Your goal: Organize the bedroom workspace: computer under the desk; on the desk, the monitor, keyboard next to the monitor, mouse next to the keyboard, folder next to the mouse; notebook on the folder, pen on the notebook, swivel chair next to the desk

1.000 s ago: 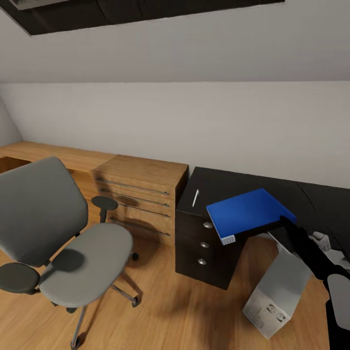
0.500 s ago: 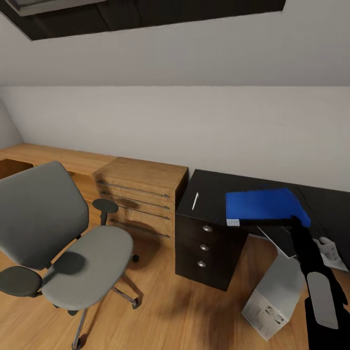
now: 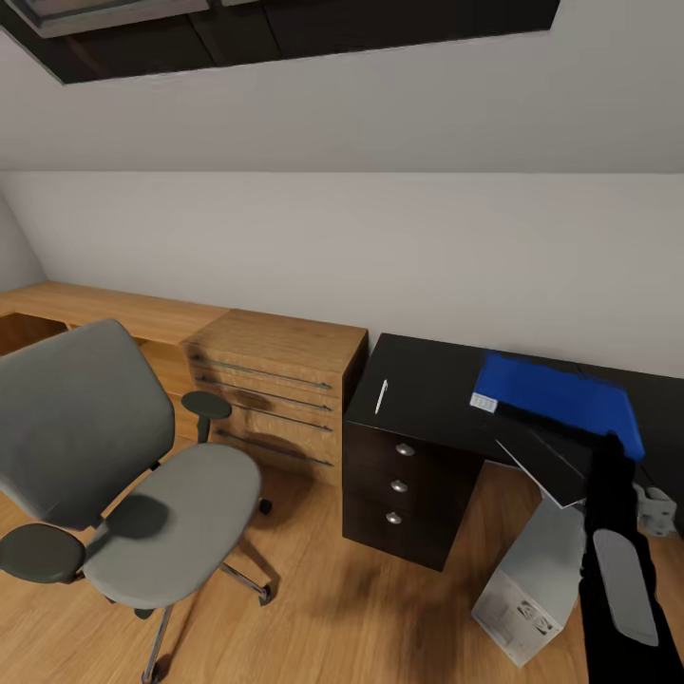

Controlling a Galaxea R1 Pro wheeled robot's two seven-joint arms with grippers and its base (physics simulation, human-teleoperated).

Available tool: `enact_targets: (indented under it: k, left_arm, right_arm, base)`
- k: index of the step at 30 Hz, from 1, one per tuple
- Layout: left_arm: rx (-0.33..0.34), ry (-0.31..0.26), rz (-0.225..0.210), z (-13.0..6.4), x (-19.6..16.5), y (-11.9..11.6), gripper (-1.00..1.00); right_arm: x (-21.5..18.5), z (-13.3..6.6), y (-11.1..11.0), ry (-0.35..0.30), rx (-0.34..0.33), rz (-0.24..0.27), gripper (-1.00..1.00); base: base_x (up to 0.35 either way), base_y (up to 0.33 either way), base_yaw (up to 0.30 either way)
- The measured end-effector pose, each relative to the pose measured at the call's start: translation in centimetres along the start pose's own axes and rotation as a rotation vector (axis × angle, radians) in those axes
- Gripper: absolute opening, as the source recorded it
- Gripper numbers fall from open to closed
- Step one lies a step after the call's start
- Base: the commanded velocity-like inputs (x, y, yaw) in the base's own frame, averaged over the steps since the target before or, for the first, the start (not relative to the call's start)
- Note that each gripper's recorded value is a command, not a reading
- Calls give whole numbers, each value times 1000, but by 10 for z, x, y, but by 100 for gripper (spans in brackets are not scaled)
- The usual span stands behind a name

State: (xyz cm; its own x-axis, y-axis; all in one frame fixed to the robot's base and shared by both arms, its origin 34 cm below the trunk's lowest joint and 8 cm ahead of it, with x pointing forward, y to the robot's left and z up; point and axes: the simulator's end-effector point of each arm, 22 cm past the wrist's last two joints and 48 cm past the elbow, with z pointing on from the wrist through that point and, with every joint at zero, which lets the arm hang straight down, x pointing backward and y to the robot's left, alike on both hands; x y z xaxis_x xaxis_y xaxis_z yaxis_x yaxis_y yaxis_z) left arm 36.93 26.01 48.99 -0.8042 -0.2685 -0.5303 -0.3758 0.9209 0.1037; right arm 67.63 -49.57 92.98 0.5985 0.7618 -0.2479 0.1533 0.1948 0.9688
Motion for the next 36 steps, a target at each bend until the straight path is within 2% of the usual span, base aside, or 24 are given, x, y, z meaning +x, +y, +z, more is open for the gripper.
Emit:
enact_targets:
  k: [2, 5, 17, 19, 22, 27, 33, 36]
  left_arm:
    - [0, 0, 0, 0, 0, 0, 100]
    - [0, 0, 0, 0, 0, 0, 100]
    - [0, -1, 0, 0, 0, 0, 100]
    - [0, -1, 0, 0, 0, 0, 100]
    - [1, 0, -1, 0, 0, -1, 100]
    - [5, 2, -3, -1, 1, -4, 100]
    - [6, 2, -3, -1, 1, -5, 100]
    - [6, 2, -4, -1, 1, -5, 100]
  right_arm:
    - [4, 0, 6, 8, -22, 41, -100]
    - [6, -1, 8, 13, -28, 58, -100]
    - [14, -4, 8, 21, -36, 59, -100]
    - [21, -4, 4, 35, -26, 52, -100]
    - [32, -5, -15, 54, 13, 36, -100]
    - [30, -5, -30, 33, 42, 25, -100]
    - [30, -5, -35, 28, 56, 23, -100]
    - [30, -4, -50, 26, 91, 15, -100]
  base:
    - [0, 0, 0]
    - [0, 0, 0]
    - [0, 0, -37]
    - [0, 0, -213]
    - [0, 0, -245]
    - [0, 0, -260]
    - [0, 0, -263]
    - [0, 0, -264]
